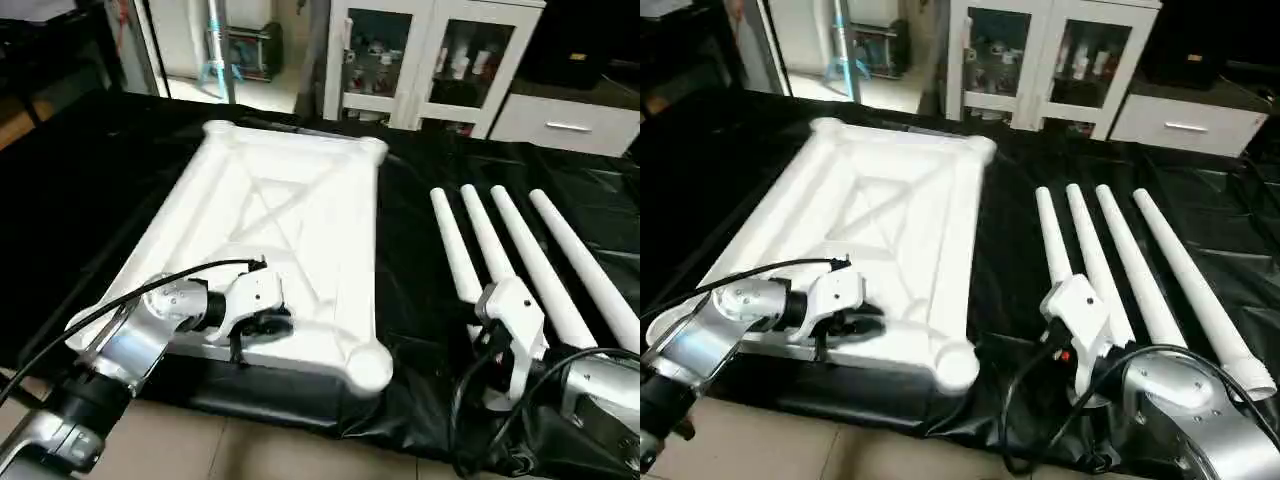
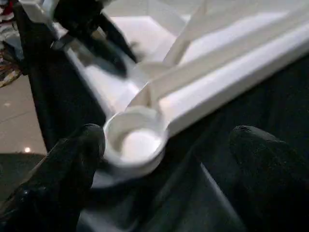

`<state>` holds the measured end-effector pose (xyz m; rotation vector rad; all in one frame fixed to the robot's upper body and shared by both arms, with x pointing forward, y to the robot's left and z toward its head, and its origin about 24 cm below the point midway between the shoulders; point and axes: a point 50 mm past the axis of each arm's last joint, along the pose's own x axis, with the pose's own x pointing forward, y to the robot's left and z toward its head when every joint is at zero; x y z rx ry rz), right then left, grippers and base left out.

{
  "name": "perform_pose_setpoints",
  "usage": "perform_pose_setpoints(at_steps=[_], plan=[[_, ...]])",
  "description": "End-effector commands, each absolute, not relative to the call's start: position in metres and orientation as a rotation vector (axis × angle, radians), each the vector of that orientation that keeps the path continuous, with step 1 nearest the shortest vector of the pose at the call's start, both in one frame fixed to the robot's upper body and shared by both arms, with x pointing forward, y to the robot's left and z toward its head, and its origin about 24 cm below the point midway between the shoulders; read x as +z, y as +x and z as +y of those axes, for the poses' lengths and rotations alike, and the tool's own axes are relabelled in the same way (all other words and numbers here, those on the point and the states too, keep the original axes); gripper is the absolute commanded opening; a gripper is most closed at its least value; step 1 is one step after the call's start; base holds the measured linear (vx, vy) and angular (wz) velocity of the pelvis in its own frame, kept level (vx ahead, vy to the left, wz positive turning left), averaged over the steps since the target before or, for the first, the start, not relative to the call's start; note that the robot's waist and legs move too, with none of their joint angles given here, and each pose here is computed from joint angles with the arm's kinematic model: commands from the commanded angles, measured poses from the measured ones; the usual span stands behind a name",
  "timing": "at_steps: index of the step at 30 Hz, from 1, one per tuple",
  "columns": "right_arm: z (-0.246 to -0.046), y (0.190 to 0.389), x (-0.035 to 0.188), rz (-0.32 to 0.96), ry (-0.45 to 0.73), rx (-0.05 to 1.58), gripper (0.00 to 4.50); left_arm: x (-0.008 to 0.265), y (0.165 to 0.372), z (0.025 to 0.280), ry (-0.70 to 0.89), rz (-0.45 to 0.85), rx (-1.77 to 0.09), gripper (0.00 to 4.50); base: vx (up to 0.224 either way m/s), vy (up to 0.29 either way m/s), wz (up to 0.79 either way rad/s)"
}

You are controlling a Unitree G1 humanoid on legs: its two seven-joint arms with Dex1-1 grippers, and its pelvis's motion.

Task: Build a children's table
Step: Move to table

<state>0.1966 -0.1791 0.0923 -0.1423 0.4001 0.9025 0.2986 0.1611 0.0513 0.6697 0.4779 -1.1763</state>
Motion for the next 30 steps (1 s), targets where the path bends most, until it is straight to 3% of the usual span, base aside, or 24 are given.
perform_pose_setpoints(at_steps=[1,9,16,30], plan=[[-0.175,0.192,0.095,0.408,-0.155,0.947,4.50,0.048,0.307,0.181,0.695,0.508,-1.012,0.63,0.000,0.000,0.00],[-0.178,0.197,0.092,0.407,-0.192,0.901,4.50,0.055,0.320,0.186,0.774,0.420,-0.954,0.32,0.000,0.000,0.00],[-0.177,0.199,0.091,0.401,-0.208,0.887,4.50,0.055,0.318,0.182,0.859,0.313,-1.075,0.03,0.000,0.000,0.00],[-0.177,0.198,0.090,0.401,-0.219,0.862,4.50,0.057,0.326,0.183,0.916,0.239,-1.118,0.03,0.000,0.000,0.00]])
